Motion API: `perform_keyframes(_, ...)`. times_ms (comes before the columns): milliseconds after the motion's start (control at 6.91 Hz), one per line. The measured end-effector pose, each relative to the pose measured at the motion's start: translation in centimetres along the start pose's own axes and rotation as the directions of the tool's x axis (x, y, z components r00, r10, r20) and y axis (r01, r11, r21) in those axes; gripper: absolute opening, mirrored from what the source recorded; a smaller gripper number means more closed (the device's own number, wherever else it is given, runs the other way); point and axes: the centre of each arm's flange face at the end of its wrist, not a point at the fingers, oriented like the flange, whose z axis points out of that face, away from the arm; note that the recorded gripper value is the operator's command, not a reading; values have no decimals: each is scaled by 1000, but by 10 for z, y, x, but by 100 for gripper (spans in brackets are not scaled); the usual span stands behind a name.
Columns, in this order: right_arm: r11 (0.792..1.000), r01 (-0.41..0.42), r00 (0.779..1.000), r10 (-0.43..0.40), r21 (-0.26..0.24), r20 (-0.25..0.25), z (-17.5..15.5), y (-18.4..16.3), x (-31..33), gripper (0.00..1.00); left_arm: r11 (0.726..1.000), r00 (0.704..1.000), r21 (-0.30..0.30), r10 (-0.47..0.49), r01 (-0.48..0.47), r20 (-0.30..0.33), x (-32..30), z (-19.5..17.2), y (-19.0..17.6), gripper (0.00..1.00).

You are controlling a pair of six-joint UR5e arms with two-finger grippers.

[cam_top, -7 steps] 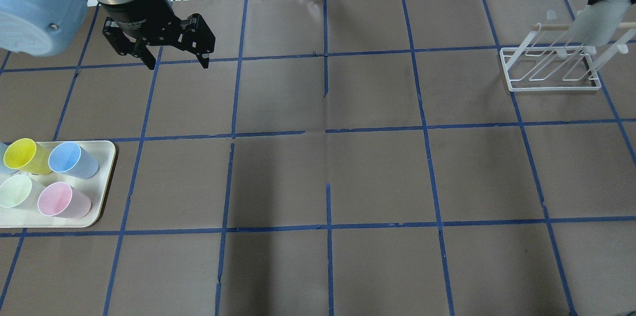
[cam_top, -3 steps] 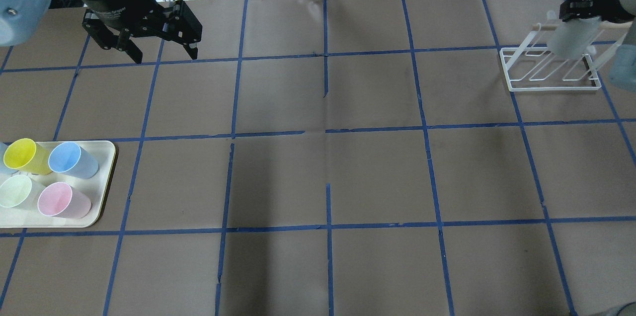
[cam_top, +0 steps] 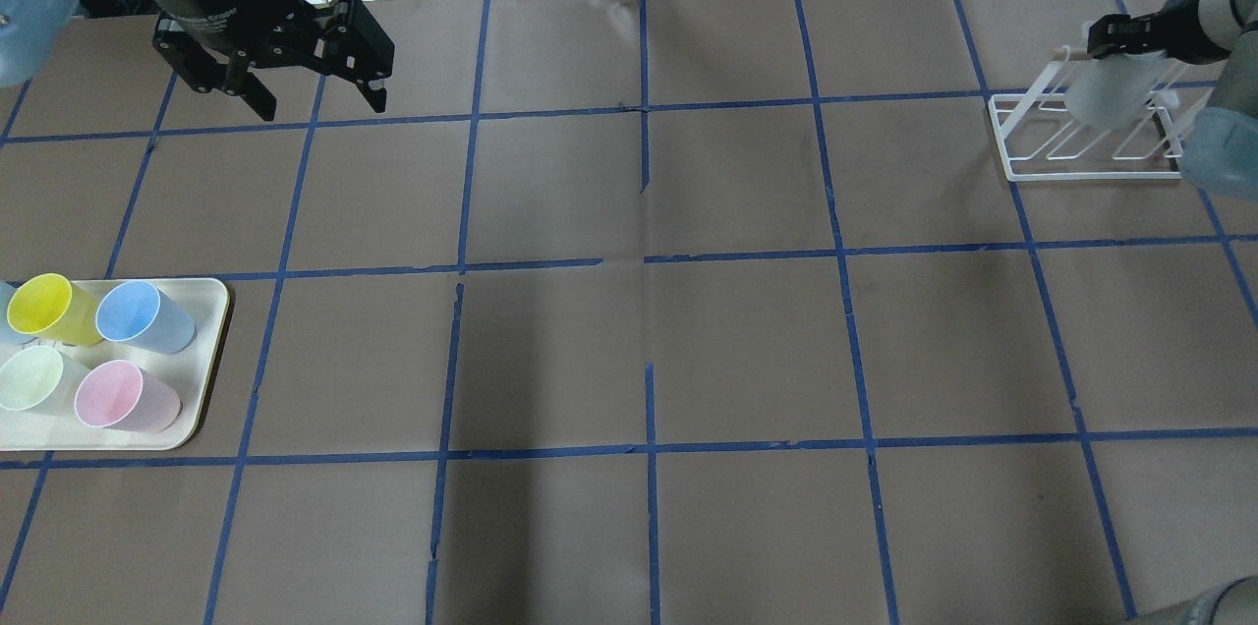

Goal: Transfer IKEA cup to right arm and place on rack

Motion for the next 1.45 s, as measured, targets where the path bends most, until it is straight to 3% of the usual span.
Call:
perform_keyframes(145,1000,2,1000,-2,18,-6,1,-1,0,100,1000,1000,3,2,-2,-5,0,-3,2,100)
perform_keyframes(434,999,4,1000,-4,41,-10,0,-3,0,100,1000,999,7,1,-1,-46,3,-4,2,100)
perform_keyframes(724,1000,2,1000,-2,28,-8,-3,-3,0,100,1000,998,10,2,-1,-62,5,-6,4,100)
perform_keyframes(1013,998,-10,1000,11,-58,10,-29,0,-2,100,1000,1000,10,2,-2,-20,1,-8,4,100)
perform_keyframes(1447,977,-20,999,25,-213,20,-119,16,-11,100,1000,1000,13,0,0,8,-2,-11,7,100)
